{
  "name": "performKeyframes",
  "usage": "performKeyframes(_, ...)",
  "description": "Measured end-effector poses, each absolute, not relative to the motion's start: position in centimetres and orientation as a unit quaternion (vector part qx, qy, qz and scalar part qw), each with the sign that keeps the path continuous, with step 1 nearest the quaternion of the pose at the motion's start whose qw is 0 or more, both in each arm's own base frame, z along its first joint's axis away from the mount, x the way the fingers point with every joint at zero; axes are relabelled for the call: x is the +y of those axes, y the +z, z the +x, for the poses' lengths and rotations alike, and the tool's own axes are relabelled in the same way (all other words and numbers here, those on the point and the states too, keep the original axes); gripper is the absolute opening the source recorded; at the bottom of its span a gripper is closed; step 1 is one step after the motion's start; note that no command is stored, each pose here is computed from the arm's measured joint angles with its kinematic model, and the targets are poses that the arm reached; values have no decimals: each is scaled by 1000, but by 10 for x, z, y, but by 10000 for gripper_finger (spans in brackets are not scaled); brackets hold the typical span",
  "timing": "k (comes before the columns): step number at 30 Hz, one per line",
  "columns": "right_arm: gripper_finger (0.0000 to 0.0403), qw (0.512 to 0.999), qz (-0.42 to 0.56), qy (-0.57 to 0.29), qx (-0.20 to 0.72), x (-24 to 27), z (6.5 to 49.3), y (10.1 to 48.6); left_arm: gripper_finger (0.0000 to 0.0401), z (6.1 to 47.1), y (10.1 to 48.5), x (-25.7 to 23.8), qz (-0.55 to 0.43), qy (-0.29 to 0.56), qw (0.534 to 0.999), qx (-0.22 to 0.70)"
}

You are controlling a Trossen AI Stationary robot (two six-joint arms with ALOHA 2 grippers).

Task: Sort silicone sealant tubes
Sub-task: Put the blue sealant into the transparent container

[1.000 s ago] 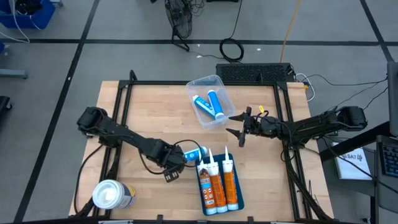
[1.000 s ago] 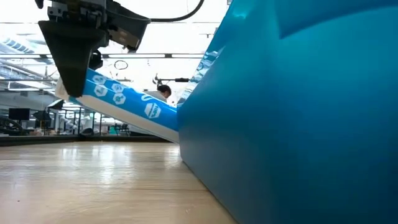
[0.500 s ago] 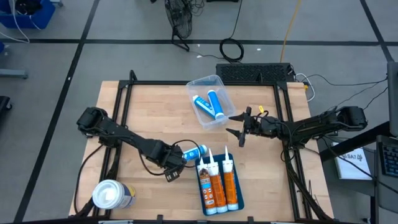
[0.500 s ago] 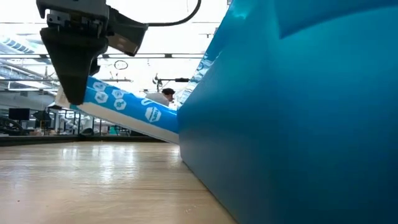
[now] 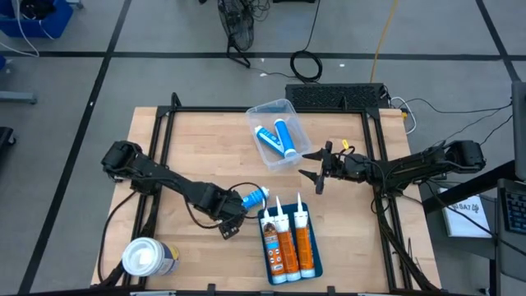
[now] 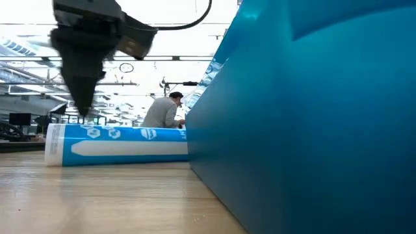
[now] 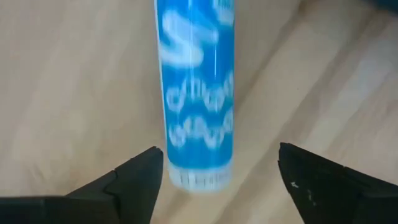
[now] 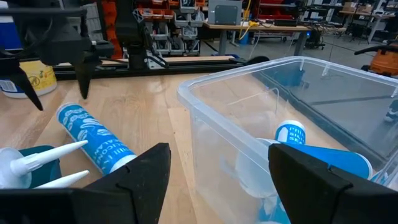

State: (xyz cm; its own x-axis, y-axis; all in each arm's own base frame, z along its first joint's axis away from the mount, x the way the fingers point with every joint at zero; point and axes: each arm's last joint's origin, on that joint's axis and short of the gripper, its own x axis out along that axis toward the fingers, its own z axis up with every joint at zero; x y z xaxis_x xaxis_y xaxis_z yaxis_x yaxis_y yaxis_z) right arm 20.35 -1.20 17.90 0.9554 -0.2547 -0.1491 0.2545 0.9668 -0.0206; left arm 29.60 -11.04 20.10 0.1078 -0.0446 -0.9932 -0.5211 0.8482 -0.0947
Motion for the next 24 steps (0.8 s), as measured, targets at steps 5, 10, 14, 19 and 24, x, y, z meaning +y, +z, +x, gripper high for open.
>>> performKeyframes(5, 254, 989, 0, -129, 75, -12, 204, 179, 328, 313, 203, -95, -175, 144, 768, 598)
performKeyframes(10, 254, 989, 0, -129, 75, -12, 204, 179, 321, 322, 200, -71, -146, 143, 779, 593)
performKeyframes(14, 254, 989, 0, -129, 75, -12, 204, 179, 315, 329, 188, -57, -137, 138, 767, 611)
performKeyframes(19, 254, 988, -1, -129, 79, -12, 203, 178, 319, 340, 163, -53, -160, 99, 745, 640)
performKeyframes(24, 254, 988, -1, -129, 79, -12, 203, 178, 314, 351, 136, -56, -157, 72, 737, 654)
